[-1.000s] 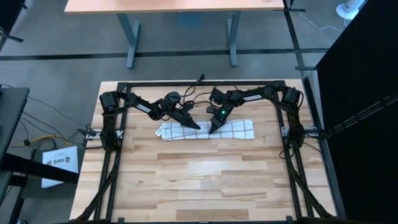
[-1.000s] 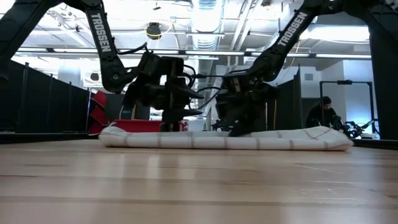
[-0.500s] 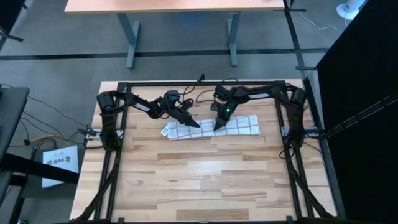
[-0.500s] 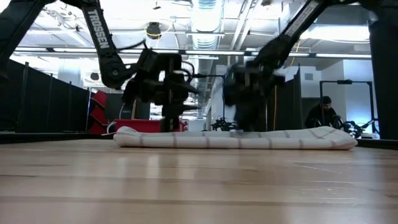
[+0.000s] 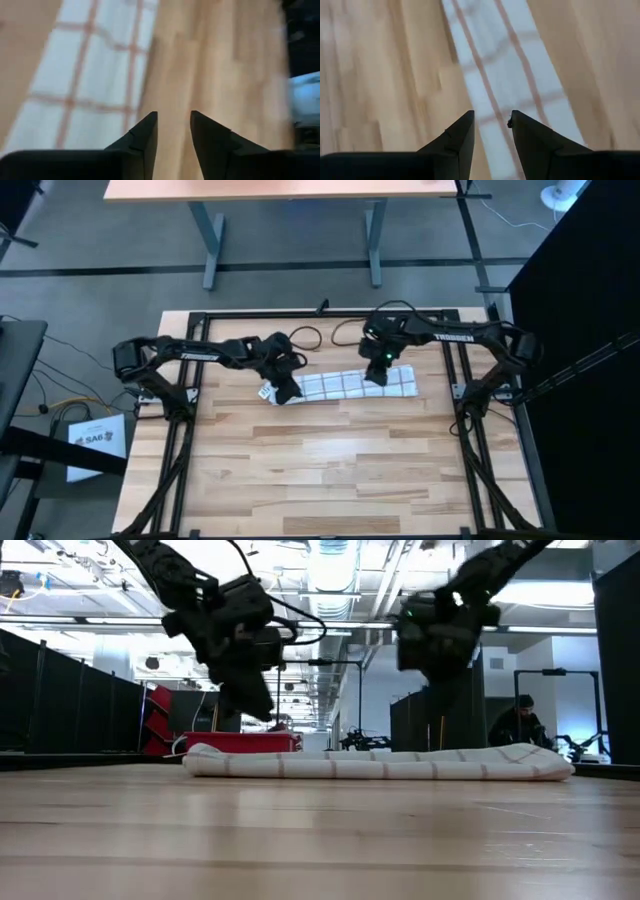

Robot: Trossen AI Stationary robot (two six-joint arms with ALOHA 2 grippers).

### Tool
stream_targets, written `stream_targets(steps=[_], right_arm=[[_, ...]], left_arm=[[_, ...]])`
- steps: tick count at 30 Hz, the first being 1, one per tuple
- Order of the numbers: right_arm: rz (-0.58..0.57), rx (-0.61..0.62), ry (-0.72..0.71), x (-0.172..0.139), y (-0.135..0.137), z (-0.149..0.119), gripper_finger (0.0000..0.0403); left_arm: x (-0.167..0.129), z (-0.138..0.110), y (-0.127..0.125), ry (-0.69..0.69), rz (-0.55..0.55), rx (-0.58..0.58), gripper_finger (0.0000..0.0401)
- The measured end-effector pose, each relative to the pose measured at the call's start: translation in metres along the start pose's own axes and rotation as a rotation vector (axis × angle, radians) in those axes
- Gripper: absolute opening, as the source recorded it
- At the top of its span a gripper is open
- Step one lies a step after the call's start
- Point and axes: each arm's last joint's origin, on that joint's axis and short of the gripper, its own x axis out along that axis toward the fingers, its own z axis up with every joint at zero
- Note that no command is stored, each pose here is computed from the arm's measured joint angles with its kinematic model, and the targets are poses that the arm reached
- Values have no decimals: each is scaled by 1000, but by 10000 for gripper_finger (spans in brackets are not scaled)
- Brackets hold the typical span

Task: Roll towel
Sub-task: Roll the white squared towel

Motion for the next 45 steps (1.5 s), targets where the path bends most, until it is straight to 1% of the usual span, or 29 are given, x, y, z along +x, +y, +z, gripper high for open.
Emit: stream_targets(steps=[3,5,7,10,12,15,21,26,33,37,41,45], right_arm=[[-35,26,77,14,-11,-23,117],[-70,14,106,20,-14,-33,117],[-88,-1,109,23,-15,-37,117],[-97,10,153,27,-17,-48,117],[-116,20,166,29,-19,-52,117],[-134,41,182,31,-23,-59,117],[-131,71,174,33,-27,-67,117],[-135,88,141,34,-27,-62,117],[-139,81,144,36,-20,-58,117],[-141,100,160,34,-22,-60,117],[-145,130,173,30,-29,-63,117],[-142,135,203,27,-33,-67,117]], left_arm=[[-4,-7,5,52,124,17,98],[-3,-13,10,115,193,23,98],[-2,-17,12,155,209,35,98],[0,-21,13,196,216,48,98],[0,-26,14,241,239,49,98],[2,-29,19,269,283,61,98],[3,-41,33,293,293,41,98],[-3,-47,47,305,307,2,97],[-14,-54,65,342,328,-24,97],[-20,-57,71,369,328,-49,97],[-22,-58,73,375,327,-65,97],[-24,-62,74,381,331,-82,97]])
